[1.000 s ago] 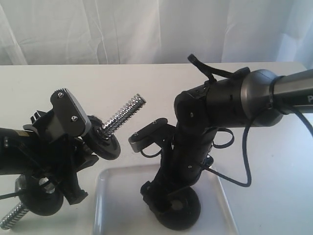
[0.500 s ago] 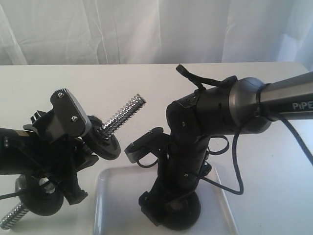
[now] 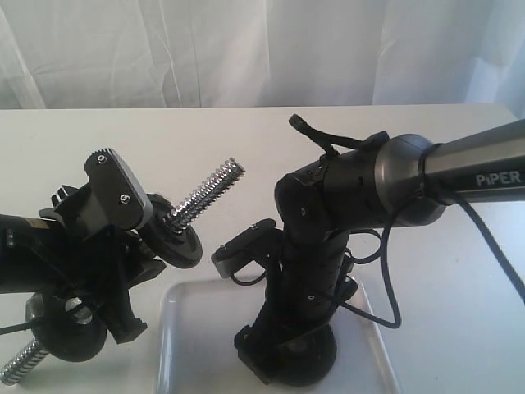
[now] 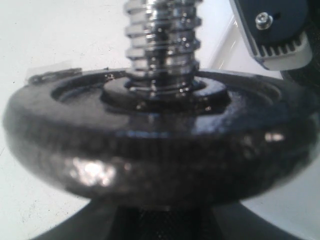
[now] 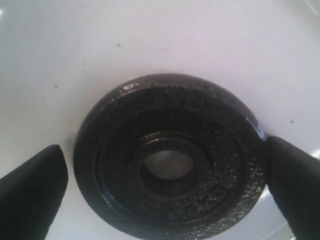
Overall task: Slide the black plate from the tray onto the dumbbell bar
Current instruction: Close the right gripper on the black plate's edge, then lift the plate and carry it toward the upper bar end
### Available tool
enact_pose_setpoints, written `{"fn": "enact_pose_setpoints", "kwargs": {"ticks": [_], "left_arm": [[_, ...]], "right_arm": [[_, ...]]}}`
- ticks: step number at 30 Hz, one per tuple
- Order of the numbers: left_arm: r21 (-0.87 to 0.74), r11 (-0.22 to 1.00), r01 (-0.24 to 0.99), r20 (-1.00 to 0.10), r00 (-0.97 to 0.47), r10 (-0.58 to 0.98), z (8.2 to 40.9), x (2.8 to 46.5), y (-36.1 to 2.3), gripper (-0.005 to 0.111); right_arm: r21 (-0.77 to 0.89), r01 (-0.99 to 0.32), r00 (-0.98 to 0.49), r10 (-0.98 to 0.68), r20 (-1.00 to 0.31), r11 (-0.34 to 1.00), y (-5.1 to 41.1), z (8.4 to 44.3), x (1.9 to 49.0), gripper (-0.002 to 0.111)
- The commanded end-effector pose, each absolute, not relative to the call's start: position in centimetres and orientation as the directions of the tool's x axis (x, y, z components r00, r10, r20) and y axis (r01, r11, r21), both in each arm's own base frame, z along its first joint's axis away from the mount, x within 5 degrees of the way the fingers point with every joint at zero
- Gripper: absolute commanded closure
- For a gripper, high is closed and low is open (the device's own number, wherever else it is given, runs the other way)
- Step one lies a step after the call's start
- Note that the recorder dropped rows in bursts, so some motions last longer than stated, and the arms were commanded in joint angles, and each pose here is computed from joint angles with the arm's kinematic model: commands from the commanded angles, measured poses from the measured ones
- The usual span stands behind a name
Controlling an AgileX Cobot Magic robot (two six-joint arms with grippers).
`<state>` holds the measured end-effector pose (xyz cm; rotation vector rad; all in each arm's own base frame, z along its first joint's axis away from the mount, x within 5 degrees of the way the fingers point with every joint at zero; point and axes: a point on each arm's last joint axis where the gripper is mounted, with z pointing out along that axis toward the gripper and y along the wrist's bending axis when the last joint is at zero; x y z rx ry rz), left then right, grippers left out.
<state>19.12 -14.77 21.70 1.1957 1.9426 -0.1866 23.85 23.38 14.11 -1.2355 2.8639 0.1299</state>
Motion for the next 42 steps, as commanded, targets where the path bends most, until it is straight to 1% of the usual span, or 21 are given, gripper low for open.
{"fn": "enact_pose_setpoints", "kwargs": {"ticks": [1, 6, 9, 11, 13, 15, 19, 24, 28, 31, 37, 42], "left_arm": [[0.444, 0.731, 0.518, -0.824, -0.084, 0.56, 25.7, 21.3, -13.5, 0.107], [0.444, 0.732, 0.517, -0.824, -0.084, 0.56, 25.8, 21.3, -13.4, 0.107], [0.444, 0.732, 0.517, -0.824, -0.084, 0.56, 25.8, 21.3, -13.4, 0.107], [0.444, 0.732, 0.517, -0.824, -0.084, 0.56, 25.8, 21.3, -13.4, 0.107], [0.444, 0.732, 0.517, -0.824, -0.084, 0.56, 25.8, 21.3, -13.4, 0.107], [0.444, 0.732, 0.517, -0.824, -0.084, 0.56, 25.8, 21.3, -13.4, 0.107], [0.444, 0.732, 0.517, -0.824, -0.084, 0.56, 25.8, 21.3, -13.4, 0.107], [0.444, 0.732, 0.517, -0.824, -0.084, 0.56, 25.8, 21.3, -13.4, 0.107], [0.444, 0.732, 0.517, -0.824, -0.084, 0.56, 25.8, 21.3, -13.4, 0.107], [0.444, 0.732, 0.517, -0.824, -0.084, 0.56, 25.8, 21.3, -13.4, 0.107], [0.444, 0.732, 0.517, -0.824, -0.084, 0.56, 25.8, 21.3, -13.4, 0.107], [0.447, 0.734, 0.511, -0.825, -0.081, 0.559, 25.8, 21.4, -13.4, 0.107]], "right_arm": [[0.101, -0.707, -0.704, -0.71, -0.006, 0.7, 23.4, 13.3, 23.4, 0.003], [0.104, -0.701, -0.71, -0.704, -0.01, 0.706, 23.4, 13.3, 23.4, 0.003], [0.101, -0.676, -0.735, -0.678, -0.013, 0.73, 23.5, 13.3, 23.5, 0.004], [0.101, -0.676, -0.734, -0.679, -0.014, 0.73, 23.5, 13.3, 23.5, 0.007], [0.101, -0.676, -0.734, -0.679, -0.014, 0.73, 23.5, 13.3, 23.5, 0.014], [0.101, -0.676, -0.734, -0.679, -0.014, 0.73, 23.5, 13.3, 23.5, 0.027], [0.102, -0.675, -0.735, -0.678, -0.007, 0.731, 23.4, 13.3, 23.5, 0.061], [0.115, -0.643, -0.761, -0.649, 0.018, 0.757, 23.4, 13.3, 23.2, 0.109], [0.124, -0.636, -0.762, -0.645, 0.057, 0.762, 23.2, 13.4, 22.9, 0.108], [0.128, -0.639, -0.758, -0.649, 0.067, 0.759, 23.1, 14.1, 22.7, 0.108], [0.135, -0.631, -0.773, -0.633, -0.034, 0.764, 22.1, 17.6, 23.0, 0.108], [0.168, -0.614, -0.788, -0.613, -0.061, 0.772, 20.6, 19.9, 23.2, 0.108]]}}
